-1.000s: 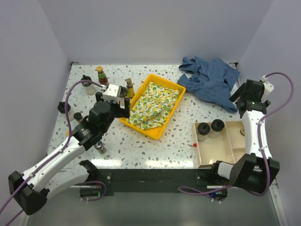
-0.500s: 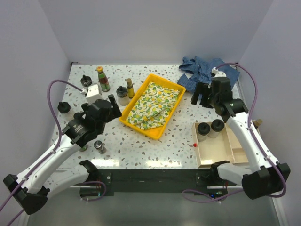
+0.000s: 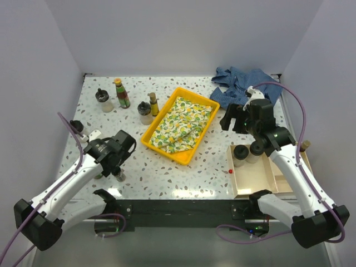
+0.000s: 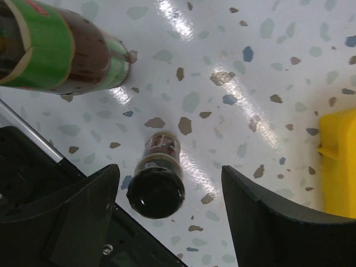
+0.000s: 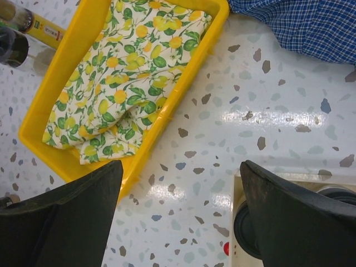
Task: Organize the condiment bottles
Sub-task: Move the bottle to the center of the board.
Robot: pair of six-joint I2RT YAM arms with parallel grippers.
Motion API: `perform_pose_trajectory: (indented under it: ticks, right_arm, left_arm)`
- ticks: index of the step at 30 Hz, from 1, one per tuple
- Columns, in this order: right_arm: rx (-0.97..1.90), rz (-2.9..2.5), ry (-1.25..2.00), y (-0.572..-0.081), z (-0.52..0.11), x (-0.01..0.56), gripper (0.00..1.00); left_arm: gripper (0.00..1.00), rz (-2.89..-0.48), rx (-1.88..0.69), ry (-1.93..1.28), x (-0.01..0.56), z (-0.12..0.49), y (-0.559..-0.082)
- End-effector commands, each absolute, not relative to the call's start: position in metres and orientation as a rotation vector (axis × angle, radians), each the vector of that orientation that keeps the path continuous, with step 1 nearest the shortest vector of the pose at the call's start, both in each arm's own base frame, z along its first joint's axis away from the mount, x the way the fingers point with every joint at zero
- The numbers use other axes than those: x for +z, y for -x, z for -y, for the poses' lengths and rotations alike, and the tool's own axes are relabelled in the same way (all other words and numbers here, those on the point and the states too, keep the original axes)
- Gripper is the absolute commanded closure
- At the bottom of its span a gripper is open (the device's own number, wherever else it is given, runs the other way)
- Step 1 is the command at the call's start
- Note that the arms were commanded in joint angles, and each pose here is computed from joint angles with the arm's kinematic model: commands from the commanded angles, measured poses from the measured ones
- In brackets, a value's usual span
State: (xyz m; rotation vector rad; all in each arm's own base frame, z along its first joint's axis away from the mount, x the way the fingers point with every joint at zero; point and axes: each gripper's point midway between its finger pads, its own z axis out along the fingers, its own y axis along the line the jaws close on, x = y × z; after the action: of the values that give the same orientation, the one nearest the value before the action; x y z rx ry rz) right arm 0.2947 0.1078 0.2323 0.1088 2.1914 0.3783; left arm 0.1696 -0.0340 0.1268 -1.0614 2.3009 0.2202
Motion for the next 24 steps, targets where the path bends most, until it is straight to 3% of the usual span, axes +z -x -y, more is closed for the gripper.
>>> perform_pose_trajectory:
  ticks: [1,8,15,21,24]
  right_arm:
    - [0.405,-2.160,-0.067,-0.290,-0.111,0.241,0.09]
    - [0.394,-2.172,-0.061,-0.289,-0.110,0.239,0.09]
    - [0.393,-2.168,-0.058,-0.288,-0.110,0.240,0.09]
    - [0.392,-2.181,-0.054,-0.289,-0.110,0.236,0.09]
    - [0.389,-2.185,-0.051,-0.287,-0.110,0.235,0.09]
  left_arm:
    - [0.21,-2.294,0.303,1.194,0.113,0.021,-0.156]
    - [0.28,-2.299,0.335,1.237,0.102,0.021,-0.151]
    - [0.61,-2.379,0.342,1.194,0.094,0.029,-0.150]
    - [0.89,-2.532,0.170,0.927,0.091,0.077,-0.164]
    - [0.97,-2.583,0.188,0.788,0.093,0.101,-0.165]
